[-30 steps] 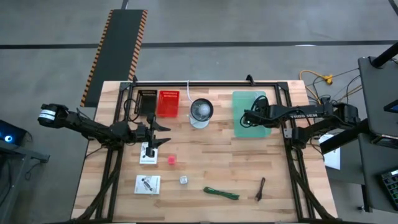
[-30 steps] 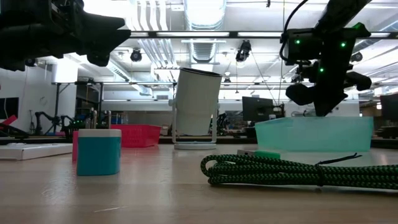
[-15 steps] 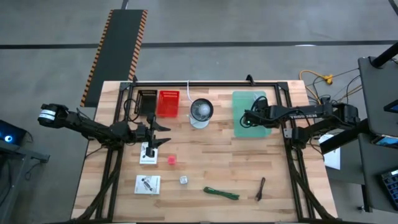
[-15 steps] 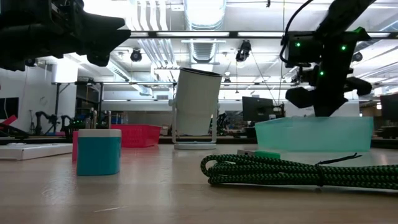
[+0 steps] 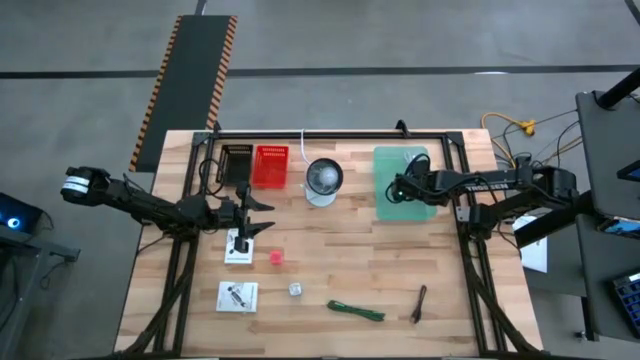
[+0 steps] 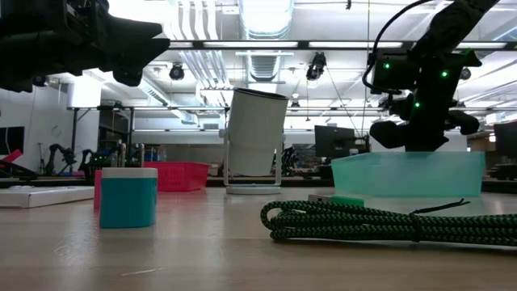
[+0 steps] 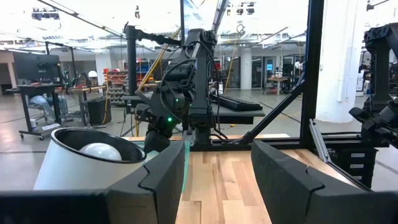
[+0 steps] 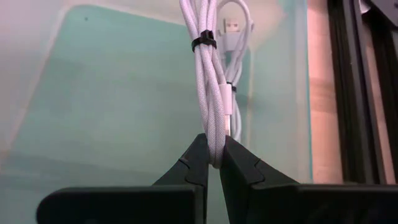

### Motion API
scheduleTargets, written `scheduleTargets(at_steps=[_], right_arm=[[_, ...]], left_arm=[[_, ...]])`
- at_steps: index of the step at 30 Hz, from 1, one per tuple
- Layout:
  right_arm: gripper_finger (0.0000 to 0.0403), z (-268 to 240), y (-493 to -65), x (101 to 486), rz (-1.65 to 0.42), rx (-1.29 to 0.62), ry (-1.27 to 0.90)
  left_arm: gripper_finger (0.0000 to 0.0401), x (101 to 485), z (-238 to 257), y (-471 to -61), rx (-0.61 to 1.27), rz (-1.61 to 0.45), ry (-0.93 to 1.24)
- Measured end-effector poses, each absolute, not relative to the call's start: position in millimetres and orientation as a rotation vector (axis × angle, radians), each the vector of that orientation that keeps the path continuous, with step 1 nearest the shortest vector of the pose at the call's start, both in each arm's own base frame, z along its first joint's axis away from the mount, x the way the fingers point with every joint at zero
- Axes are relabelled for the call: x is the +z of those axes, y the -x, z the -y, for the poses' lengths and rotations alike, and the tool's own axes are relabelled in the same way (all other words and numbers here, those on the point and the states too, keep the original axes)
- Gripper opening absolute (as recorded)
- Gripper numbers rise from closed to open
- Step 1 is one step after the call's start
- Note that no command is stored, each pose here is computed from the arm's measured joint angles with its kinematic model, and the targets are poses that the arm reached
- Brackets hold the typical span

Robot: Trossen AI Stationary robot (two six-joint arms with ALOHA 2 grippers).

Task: Pick and place items into bin
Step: Put the white charger cable into the green bin, then put the green charger cable into the green bin

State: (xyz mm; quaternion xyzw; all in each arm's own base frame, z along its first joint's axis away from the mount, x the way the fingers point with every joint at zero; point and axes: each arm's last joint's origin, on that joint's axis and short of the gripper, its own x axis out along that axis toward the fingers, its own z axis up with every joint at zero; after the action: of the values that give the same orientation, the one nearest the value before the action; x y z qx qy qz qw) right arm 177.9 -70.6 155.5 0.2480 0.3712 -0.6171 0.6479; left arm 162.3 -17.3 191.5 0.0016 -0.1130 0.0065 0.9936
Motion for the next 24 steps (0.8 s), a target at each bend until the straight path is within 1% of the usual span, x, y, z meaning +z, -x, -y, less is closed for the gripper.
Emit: scheduleTargets(at_steps=[8,11,20,24], right_arm=[[0.0013,73.6,-176.5,155.4,-0.848,-1.415,-0.551],[0.0021,73.4,-176.6,155.2,-0.853,-1.41,-0.556],[0.0099,73.0,-176.8,155.0,-0.881,-1.384,-0.545],[0.0125,73.2,-177.9,156.0,-0.891,-1.369,-0.527]], left_arm=[[0.0171,191.5,17.3,-162.2,0.013,0.227,-0.003],[0.0171,191.5,17.3,-162.3,0.013,0.227,-0.003],[0.0171,191.5,17.3,-162.3,0.013,0.227,-0.003],[0.0171,191.5,17.3,-162.3,0.013,0.226,-0.003]])
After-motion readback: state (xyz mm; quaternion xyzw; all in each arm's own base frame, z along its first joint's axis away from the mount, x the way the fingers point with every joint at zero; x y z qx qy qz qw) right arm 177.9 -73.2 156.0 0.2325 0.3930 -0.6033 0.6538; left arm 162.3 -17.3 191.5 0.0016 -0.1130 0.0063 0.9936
